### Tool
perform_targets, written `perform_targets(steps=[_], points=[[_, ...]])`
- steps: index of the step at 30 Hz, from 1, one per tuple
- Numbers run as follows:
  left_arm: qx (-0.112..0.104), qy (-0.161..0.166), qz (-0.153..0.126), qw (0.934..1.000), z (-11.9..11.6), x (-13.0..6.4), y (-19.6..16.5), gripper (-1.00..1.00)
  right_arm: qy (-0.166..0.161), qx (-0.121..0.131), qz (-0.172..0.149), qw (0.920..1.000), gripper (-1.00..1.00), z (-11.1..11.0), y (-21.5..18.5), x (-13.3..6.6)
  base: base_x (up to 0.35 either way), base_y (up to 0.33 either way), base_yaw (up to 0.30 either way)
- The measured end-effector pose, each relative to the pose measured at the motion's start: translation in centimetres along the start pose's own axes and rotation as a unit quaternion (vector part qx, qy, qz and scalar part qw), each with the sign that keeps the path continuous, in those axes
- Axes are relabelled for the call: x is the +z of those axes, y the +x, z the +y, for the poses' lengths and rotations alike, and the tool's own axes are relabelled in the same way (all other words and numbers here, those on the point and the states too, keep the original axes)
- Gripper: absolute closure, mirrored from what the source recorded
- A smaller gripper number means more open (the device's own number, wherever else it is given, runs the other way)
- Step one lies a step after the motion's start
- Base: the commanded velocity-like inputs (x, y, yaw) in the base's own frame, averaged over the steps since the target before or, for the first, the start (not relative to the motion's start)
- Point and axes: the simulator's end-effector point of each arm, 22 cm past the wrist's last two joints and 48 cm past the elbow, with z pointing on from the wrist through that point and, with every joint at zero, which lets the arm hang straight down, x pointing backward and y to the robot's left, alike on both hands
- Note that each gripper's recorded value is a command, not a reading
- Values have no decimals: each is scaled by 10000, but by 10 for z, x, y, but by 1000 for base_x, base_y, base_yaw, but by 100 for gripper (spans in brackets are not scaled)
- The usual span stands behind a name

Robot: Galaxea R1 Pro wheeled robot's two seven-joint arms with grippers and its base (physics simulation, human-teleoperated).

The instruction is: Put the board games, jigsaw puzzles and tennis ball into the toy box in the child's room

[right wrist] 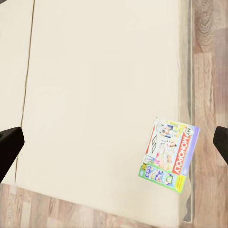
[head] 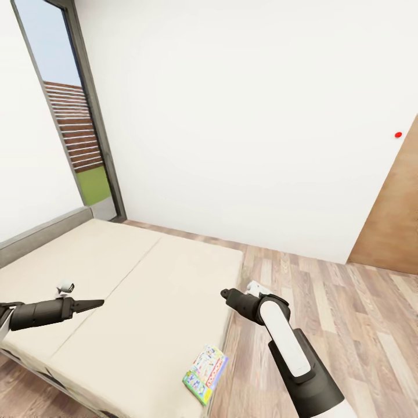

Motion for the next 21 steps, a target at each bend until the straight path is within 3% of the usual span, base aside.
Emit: perform_targets(steps=[14,21], points=[[49,3,-11,10000,-2,-1,-1,-100,-13,-7,-22,10000,-100,1,-1,-2,-35,-141,131],[49,12,-13,10000,-2,0,-1,-100,-14,-7,-24,10000,-100,2,-1,-2,-1,-149,39]])
